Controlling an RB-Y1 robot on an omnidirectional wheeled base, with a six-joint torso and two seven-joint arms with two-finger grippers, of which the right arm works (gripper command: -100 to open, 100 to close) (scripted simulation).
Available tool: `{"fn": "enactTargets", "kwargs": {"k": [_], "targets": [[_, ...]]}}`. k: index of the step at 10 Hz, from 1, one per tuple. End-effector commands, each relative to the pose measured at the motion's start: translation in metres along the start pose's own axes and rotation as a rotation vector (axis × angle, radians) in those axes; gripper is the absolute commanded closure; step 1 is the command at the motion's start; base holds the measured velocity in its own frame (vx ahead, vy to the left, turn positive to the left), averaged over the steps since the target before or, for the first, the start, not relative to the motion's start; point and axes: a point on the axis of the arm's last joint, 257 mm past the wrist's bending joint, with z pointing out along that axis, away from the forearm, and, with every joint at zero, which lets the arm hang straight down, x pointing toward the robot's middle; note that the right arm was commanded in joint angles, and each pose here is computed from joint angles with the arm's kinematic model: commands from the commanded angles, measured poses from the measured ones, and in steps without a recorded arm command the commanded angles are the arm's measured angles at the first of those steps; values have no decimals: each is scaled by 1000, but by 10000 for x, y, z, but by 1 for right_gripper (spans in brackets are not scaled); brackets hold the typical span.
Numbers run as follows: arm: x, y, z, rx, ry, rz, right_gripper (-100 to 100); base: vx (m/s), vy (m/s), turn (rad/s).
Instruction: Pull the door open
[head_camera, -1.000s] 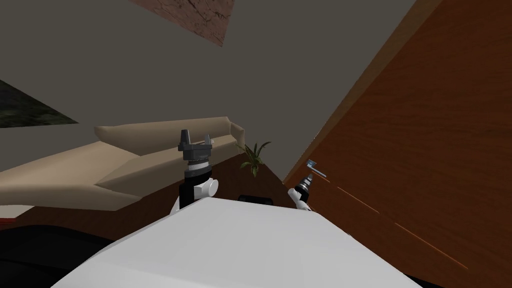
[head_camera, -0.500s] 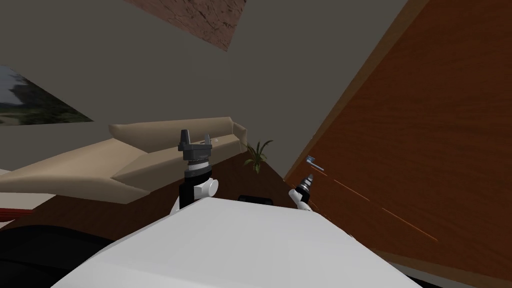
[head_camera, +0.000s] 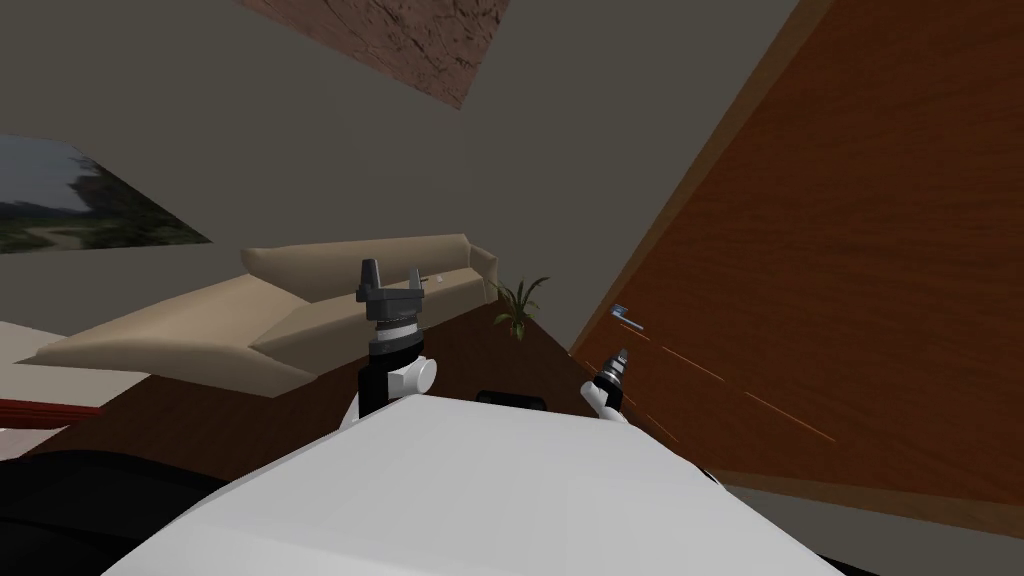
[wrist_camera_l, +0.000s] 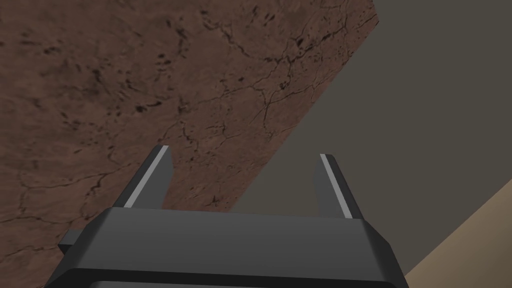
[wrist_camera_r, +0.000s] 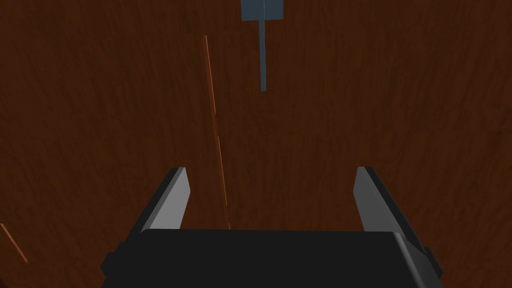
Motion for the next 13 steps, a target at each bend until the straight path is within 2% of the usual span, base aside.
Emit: {"fn": "enactTargets", "kwargs": {"k": [1, 4, 13], "targets": [[-22, -9, 5, 1, 21, 3, -100, -12, 82, -98], [-37, -16, 8, 3, 35, 3, -100, 146, -40, -57], [-52, -23, 11, 4, 50, 4, -100, 191, -91, -58]]}}
